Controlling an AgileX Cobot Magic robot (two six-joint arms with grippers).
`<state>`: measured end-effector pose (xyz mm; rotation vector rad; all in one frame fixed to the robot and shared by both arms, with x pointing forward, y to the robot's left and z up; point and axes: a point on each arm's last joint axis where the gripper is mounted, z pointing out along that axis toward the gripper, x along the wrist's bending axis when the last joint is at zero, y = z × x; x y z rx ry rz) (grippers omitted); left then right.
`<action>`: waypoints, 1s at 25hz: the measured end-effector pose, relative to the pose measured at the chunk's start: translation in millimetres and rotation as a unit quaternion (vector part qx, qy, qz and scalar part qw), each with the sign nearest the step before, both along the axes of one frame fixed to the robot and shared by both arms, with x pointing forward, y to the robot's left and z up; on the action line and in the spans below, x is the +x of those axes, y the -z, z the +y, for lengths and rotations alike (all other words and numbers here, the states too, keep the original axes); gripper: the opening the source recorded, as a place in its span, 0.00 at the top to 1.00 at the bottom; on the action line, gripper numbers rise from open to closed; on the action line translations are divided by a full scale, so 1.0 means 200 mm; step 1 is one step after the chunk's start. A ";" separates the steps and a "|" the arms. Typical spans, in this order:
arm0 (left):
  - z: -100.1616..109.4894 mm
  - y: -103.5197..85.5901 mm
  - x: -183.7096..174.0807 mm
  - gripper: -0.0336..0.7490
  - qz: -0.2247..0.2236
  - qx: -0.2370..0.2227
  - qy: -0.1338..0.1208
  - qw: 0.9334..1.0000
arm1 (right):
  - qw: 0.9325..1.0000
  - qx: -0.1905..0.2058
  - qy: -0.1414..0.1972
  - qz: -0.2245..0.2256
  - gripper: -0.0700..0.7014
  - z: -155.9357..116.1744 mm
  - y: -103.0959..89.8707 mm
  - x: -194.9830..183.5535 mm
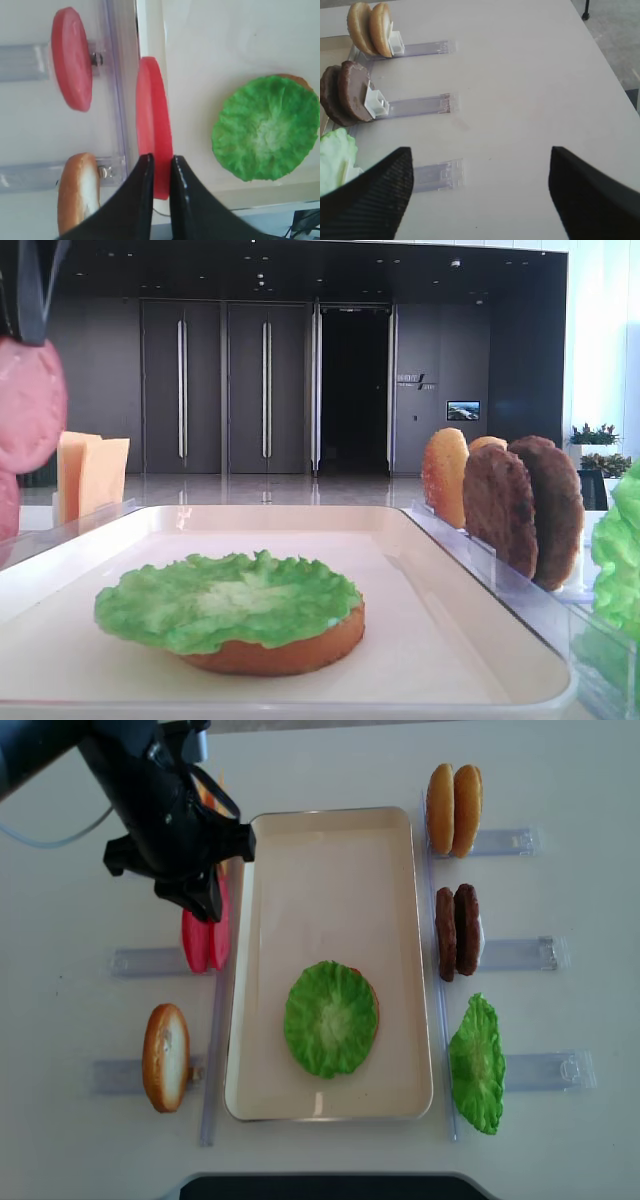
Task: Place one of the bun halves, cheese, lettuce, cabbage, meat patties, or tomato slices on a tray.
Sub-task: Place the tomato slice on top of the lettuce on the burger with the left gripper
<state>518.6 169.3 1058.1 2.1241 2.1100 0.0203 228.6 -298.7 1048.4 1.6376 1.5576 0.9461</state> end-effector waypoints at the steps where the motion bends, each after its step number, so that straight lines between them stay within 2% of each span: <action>1: 0.01 -0.01 -0.03 0.88 -0.003 -0.001 0.000 1.000 | 1.000 0.000 0.000 0.000 0.22 0.00 0.00 0.00; 9: 0.11 -0.13 -0.25 0.88 -0.037 -0.015 -0.006 0.999 | 1.000 0.000 0.000 0.000 0.22 0.00 0.00 0.00; 17: 0.11 -0.14 -0.26 0.88 -0.032 -0.028 -0.006 0.999 | 1.000 0.000 0.000 0.000 0.22 0.00 0.00 0.00; 19: 0.09 -0.14 -0.26 0.88 -0.026 -0.040 0.007 0.999 | 1.000 0.000 0.000 0.000 0.22 0.00 0.00 0.00; 22: 0.04 -0.10 -0.25 0.89 0.001 -0.069 0.040 0.997 | 1.000 0.000 0.000 0.000 0.22 0.00 0.00 0.00; 25: -0.02 -0.04 -0.22 0.89 0.031 -0.114 0.080 0.990 | 1.000 0.000 0.000 0.000 0.22 0.00 0.00 0.00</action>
